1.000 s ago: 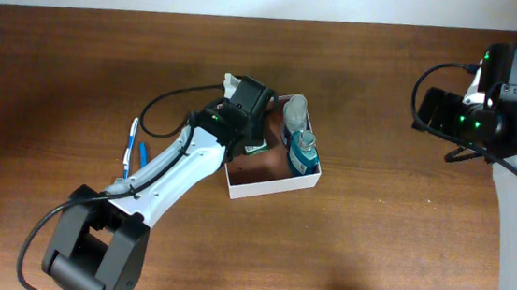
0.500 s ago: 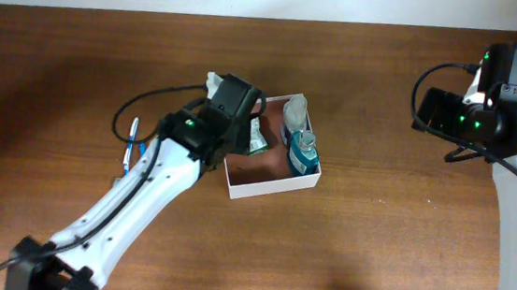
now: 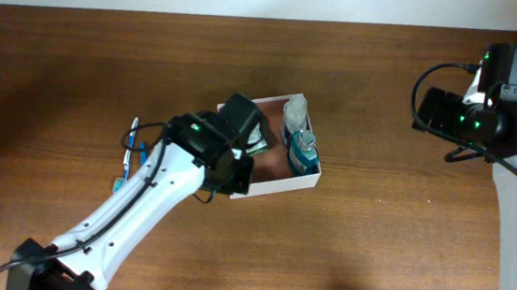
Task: Pack container
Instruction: 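Lower the soap box into the box's left side and release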
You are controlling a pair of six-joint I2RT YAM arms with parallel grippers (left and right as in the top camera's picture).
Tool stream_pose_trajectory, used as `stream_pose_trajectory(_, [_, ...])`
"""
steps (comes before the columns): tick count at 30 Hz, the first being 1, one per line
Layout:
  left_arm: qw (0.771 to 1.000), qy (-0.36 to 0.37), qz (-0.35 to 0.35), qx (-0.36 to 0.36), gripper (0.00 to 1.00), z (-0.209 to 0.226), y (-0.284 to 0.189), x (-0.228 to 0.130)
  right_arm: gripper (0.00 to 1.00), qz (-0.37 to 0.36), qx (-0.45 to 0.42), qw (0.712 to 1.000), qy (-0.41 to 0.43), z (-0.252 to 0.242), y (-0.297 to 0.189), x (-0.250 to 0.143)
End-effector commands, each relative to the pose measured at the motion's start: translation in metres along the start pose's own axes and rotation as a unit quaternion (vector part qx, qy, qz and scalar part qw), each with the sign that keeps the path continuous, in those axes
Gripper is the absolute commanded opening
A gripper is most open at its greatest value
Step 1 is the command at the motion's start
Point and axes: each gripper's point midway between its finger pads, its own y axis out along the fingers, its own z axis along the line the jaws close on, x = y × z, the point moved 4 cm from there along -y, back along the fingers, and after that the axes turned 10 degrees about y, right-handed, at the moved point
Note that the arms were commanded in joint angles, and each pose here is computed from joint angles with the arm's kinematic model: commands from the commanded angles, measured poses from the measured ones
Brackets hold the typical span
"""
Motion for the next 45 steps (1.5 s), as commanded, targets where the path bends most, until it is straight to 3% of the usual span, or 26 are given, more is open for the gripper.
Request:
stream_pose_trajectory(1, [0.999, 0.035, 0.006, -0.017, 0.01, -0.016, 0.000, -0.006, 0.99, -0.006, -0.002, 1.000, 0.005, -0.002, -0.001, 0.003])
stream_pose_trajectory(15, [0.997, 0.074, -0.001, -0.006, 0.01, -0.024, 0.020, -0.009, 0.98, -0.005, -0.002, 1.000, 0.005, -0.002, -0.001, 0.003])
stream_pose_trajectory(45, [0.996, 0.073, 0.010, 0.043, 0.01, -0.010, 0.071, -0.010, 0.98, -0.006, -0.002, 1.000, 0.005, -0.002, -0.001, 0.003])
